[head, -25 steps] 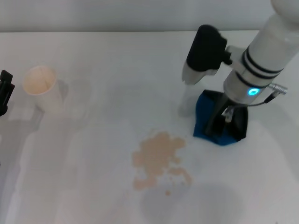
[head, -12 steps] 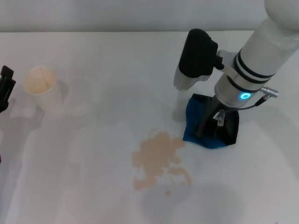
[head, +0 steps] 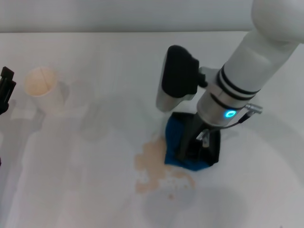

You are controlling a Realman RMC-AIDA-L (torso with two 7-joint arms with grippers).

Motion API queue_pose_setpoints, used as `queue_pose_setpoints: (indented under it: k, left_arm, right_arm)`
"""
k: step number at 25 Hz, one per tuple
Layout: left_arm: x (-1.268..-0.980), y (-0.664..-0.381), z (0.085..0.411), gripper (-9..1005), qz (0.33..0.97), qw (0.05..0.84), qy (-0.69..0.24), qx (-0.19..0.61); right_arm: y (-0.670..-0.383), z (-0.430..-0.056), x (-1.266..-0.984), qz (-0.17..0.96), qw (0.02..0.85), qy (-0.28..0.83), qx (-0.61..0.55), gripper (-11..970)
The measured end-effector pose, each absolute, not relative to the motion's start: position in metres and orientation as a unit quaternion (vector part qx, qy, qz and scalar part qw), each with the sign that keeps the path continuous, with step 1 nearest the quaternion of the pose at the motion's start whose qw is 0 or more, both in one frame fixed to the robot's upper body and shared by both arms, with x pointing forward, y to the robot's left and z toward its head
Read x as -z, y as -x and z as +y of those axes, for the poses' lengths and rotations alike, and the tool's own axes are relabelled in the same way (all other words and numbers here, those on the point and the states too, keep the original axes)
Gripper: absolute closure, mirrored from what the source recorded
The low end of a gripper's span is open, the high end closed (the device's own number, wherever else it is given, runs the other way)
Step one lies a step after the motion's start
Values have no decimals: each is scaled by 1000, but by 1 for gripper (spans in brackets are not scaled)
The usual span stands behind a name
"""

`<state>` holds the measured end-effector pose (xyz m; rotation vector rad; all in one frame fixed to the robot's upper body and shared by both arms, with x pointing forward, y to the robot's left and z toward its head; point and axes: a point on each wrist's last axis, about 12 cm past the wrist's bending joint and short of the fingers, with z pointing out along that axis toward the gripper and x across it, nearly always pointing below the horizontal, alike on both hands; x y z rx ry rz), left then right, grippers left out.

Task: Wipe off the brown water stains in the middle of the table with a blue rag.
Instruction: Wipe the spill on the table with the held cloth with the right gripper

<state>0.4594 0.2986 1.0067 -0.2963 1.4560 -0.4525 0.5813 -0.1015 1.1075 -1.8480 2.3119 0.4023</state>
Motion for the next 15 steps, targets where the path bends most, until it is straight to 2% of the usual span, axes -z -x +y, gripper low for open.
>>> queue_pose_setpoints:
  k: [15]
  left_arm:
    - [-1009, -463, 297, 120, 655, 715, 129, 207]
  right_arm:
    - [-536, -79, -1102, 693, 21, 681, -235, 939]
